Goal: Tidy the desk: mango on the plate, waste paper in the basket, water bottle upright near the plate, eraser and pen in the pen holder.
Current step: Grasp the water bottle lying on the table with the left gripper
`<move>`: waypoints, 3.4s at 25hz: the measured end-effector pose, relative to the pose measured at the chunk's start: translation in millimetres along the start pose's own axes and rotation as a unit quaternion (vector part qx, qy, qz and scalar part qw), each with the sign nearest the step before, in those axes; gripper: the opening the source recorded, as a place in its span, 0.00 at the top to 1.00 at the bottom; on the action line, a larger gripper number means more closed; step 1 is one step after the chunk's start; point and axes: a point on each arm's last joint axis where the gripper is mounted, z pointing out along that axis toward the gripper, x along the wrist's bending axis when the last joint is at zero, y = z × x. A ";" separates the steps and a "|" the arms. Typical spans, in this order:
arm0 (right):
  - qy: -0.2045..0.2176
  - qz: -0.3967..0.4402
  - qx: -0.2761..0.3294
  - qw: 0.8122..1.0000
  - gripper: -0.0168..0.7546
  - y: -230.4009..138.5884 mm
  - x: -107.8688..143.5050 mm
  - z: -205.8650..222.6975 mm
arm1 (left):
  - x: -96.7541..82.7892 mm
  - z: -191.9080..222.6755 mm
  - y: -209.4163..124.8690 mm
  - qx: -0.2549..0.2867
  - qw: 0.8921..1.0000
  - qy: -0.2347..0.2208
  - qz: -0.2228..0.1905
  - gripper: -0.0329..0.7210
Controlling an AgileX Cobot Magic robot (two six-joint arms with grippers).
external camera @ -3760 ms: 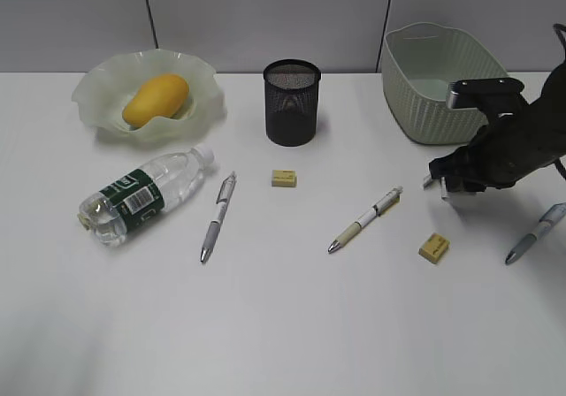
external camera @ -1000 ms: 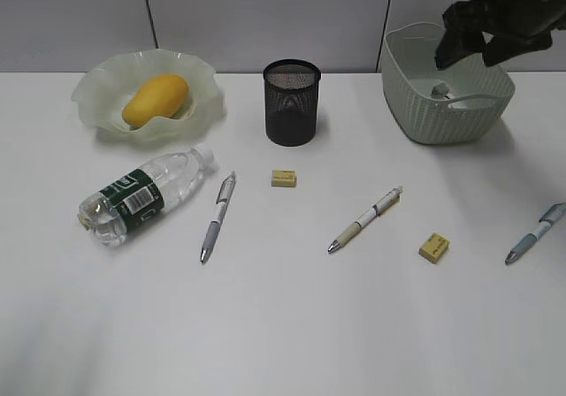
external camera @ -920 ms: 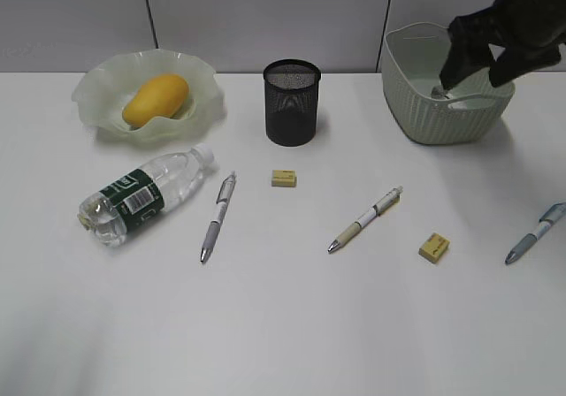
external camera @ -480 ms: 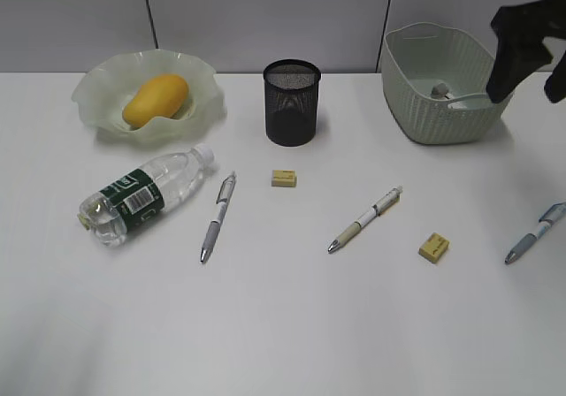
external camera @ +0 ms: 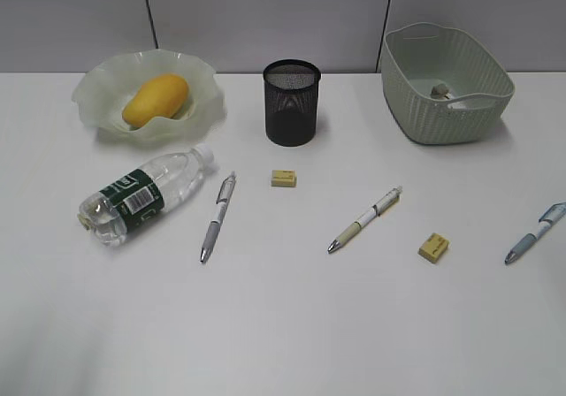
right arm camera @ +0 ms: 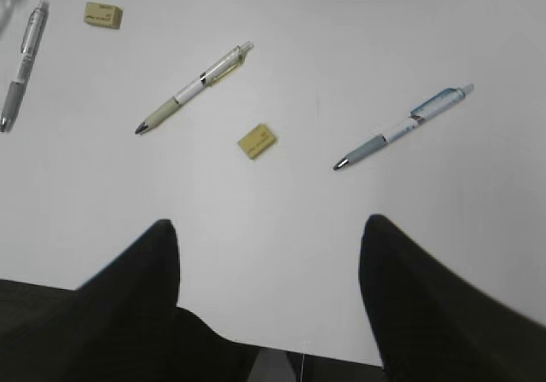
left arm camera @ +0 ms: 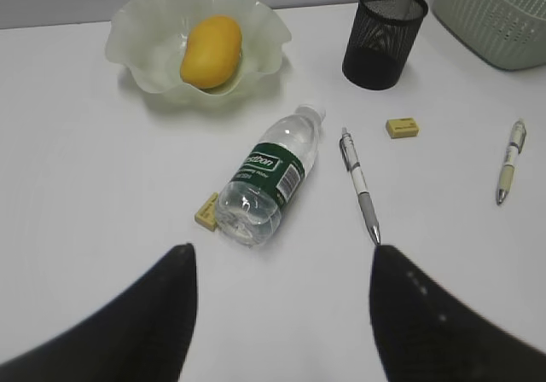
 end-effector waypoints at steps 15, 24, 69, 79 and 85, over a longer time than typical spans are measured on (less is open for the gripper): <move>0.013 -0.020 -0.242 0.970 0.30 -185.1 -5.6 -50.4 | 2.7 -1.4 15.8 -0.087 0.996 0.015 0.001 0.32; 0.013 -0.025 -0.211 0.977 0.30 -226.8 -9.4 -34.4 | 8.1 37.6 37.1 -0.018 1.000 0.023 -0.006 0.35; 0.011 -0.024 -0.202 0.979 0.32 -227.8 -10.8 -27.1 | -27.0 354.6 50.0 0.509 0.836 -0.058 0.195 0.16; 0.011 -0.024 -0.202 0.979 0.32 -227.8 -10.8 -27.1 | -23.3 382.1 26.5 0.529 0.824 -0.049 0.196 0.16; 0.011 -0.024 -0.202 0.979 0.32 -227.8 -10.8 -27.1 | -20.9 387.5 18.9 0.538 0.820 -0.039 0.194 0.23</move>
